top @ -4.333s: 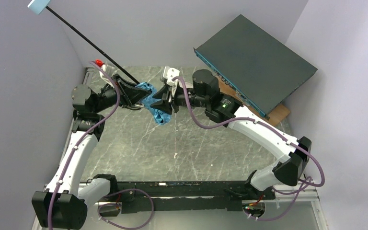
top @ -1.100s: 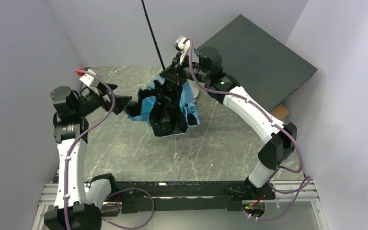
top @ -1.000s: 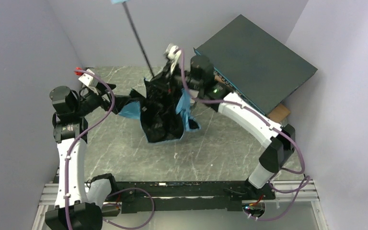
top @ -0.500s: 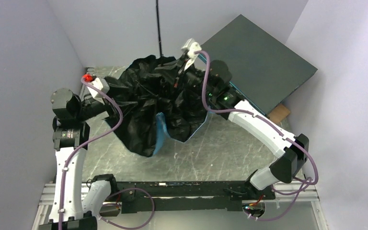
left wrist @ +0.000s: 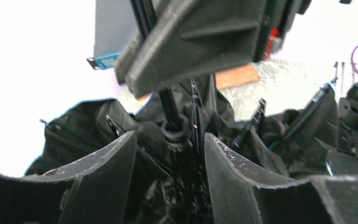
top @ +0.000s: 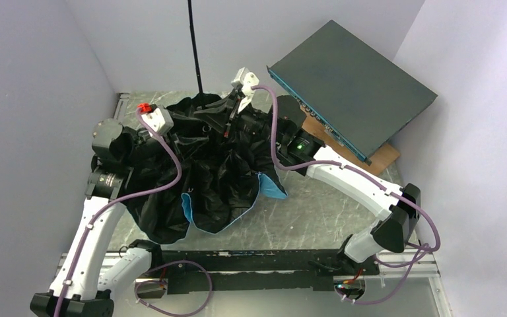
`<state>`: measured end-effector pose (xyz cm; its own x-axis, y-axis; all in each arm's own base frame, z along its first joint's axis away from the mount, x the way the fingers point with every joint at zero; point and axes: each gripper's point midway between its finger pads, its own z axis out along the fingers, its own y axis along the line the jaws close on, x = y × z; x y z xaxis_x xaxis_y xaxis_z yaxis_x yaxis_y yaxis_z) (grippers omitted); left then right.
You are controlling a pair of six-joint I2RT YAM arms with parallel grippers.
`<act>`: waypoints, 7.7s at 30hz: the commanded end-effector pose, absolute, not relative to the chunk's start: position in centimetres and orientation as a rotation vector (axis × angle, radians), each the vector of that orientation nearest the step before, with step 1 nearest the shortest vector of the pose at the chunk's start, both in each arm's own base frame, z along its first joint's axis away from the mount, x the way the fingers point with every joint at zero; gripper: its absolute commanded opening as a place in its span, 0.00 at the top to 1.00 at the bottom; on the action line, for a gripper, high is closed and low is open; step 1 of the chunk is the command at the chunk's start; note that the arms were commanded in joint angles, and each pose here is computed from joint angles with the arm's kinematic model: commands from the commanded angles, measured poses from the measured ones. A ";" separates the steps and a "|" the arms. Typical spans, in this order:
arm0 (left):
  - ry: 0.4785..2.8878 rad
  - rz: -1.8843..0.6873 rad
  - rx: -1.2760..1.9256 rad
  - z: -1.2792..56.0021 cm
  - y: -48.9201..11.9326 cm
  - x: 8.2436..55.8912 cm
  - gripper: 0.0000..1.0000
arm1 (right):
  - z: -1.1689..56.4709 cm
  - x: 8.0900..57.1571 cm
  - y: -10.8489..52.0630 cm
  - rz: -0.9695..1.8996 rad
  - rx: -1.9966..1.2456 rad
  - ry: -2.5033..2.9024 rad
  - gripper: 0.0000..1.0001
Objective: Open the umbrella
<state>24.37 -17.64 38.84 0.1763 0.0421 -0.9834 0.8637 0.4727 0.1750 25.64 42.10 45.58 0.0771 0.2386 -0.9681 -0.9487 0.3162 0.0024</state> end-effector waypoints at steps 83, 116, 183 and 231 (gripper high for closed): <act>1.357 -0.590 0.882 34.4 -17.9 29.0 0.56 | 52.8 21.9 39.8 1.174 -0.841 0.886 1.00; 1.235 -0.859 0.846 40.8 -20.2 25.8 0.60 | 48.1 21.4 40.2 1.125 -0.932 0.954 1.00; 1.366 -0.727 1.064 36.1 -19.1 27.8 1.00 | 56.2 22.6 37.9 1.092 -0.858 0.775 0.21; 1.437 -0.736 0.952 27.0 -19.1 30.1 0.72 | 59.5 23.5 39.5 1.158 -0.753 0.774 1.00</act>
